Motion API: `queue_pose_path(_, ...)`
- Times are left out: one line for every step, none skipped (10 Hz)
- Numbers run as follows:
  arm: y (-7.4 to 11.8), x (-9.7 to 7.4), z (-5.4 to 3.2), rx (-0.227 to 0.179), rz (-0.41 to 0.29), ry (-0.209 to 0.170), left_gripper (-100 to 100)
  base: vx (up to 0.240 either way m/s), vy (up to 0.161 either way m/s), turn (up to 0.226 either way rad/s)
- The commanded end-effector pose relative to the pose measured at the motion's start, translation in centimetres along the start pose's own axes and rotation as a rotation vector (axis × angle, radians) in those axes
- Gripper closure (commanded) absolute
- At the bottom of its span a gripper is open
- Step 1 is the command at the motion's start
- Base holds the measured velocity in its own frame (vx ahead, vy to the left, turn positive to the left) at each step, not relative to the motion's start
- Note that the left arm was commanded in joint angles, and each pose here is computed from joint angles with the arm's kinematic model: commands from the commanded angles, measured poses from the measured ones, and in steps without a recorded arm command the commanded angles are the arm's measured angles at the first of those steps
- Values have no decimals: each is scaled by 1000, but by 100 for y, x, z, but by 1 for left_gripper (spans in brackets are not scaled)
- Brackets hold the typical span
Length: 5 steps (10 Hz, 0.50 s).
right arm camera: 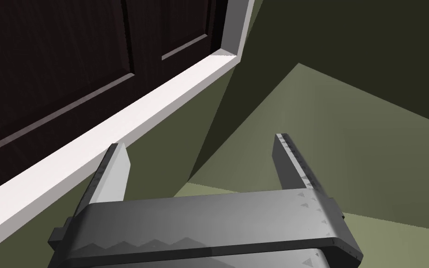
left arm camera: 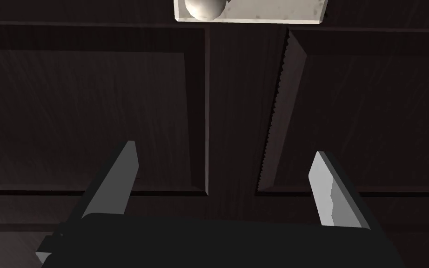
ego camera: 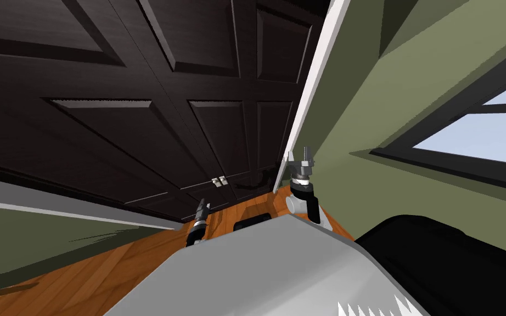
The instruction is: Pull the door open
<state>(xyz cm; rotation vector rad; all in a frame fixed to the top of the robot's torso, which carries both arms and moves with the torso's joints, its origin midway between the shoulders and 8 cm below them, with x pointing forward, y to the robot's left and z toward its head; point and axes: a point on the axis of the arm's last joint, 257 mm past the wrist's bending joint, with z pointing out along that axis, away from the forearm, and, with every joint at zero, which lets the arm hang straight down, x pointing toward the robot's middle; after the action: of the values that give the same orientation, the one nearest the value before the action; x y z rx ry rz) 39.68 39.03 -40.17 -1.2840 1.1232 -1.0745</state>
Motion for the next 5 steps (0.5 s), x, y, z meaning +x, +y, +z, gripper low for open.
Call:
queue_pose_path(-5,-96,-35,-8,6,-13,-100,-111,20,3)
queue_pose_path(61,-356,-137,-30,21,-57,-100,-121,7,22)
queue_pose_path(61,-356,-137,-30,21,-57,-100,-85,12,23)
queue_pose_path(109,-591,-231,-48,34,-97,-100,-66,14,18)
queue_pose_path(130,-709,-279,-56,41,-117,-100,-70,6,15)
